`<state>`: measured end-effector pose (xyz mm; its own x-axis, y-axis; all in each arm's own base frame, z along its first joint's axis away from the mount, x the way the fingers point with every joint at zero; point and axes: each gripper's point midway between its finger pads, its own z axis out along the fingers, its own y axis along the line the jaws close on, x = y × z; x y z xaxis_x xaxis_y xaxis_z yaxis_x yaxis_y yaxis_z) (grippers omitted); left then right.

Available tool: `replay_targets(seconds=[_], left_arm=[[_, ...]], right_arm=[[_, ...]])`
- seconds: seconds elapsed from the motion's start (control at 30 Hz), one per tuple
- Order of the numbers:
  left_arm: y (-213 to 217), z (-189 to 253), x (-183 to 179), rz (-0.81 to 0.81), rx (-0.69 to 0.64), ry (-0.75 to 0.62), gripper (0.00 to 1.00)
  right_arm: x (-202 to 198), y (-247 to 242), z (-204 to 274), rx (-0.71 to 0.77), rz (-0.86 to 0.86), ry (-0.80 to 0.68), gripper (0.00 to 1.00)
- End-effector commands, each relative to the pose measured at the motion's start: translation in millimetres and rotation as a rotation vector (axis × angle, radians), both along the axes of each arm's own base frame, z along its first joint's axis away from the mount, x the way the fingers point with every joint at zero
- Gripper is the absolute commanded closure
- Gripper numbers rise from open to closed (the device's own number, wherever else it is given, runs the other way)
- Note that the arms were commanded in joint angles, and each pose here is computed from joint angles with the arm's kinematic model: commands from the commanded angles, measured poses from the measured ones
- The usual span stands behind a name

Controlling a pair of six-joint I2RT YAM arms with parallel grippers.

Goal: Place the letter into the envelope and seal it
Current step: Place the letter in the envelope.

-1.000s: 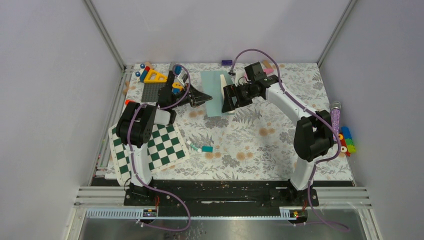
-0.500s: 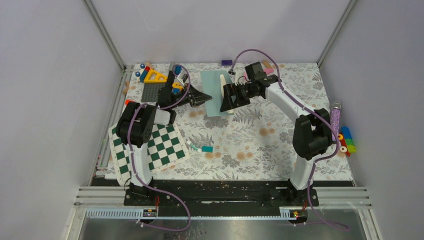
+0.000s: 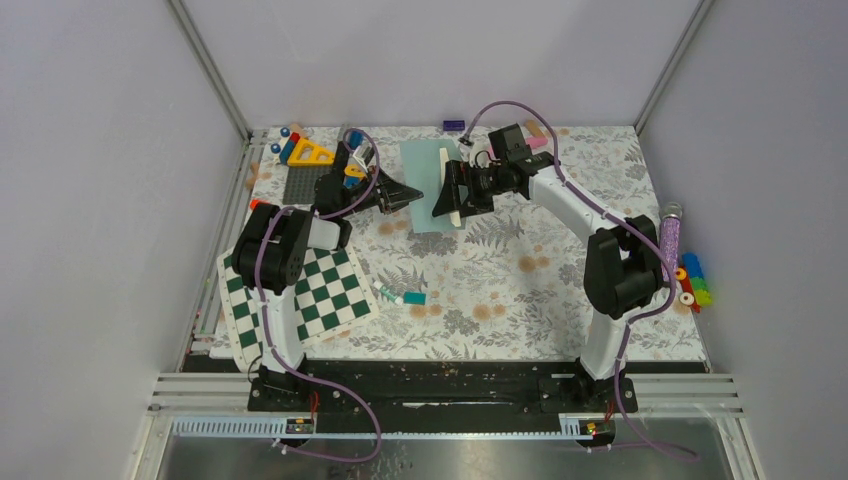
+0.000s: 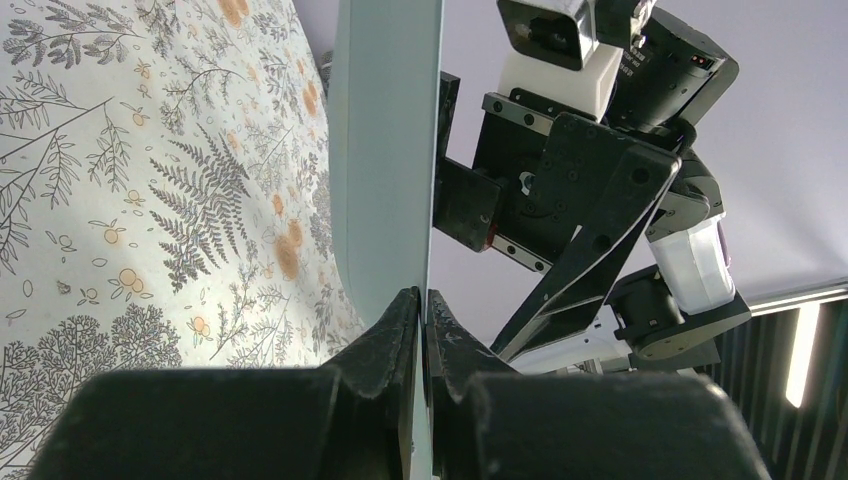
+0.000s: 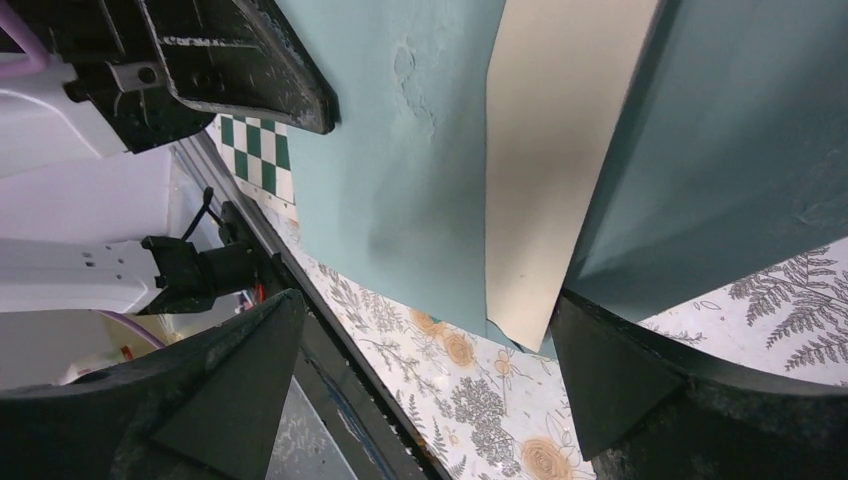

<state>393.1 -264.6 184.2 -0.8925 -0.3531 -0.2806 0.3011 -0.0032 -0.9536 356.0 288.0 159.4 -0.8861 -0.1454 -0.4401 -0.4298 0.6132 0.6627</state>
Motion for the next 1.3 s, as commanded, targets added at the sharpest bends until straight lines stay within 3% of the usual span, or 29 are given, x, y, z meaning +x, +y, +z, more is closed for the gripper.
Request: replay_targets(seconds=[0.0,0.43,0.73,1.03,1.27], left_arm=[[-0.2,13.4,-2.0,0.000,-0.016,-0.081,0.94],[-0.9,9.8,-1.9,-0.003,-0.011,-0.075,0.94],[-4.6,6.1,-3.4,-0.011,-0.007,-0.069,0.94],[-4.5,7.7,-3.6,-0.011,-0.008,-0.072,0.94],[-4.7,7.0,-3.6,-0.010,-0.008,-0.070,0.94]], right_arm=[[1.0,11.4,35.0,0.082,-0.013,-0.045,0.01],[41.0,-5.1,49.5,-0.053,-0.055,-0.219,0.01],[55.3,4.8,52.7,-0.084,-0.051,-0.223,0.00],[65.2,-6.6,44.1,-0.209,-0.121,-0.280,0.00],[56.6,1.1,43.1,-0.175,-0.106,-0.241,0.00]])
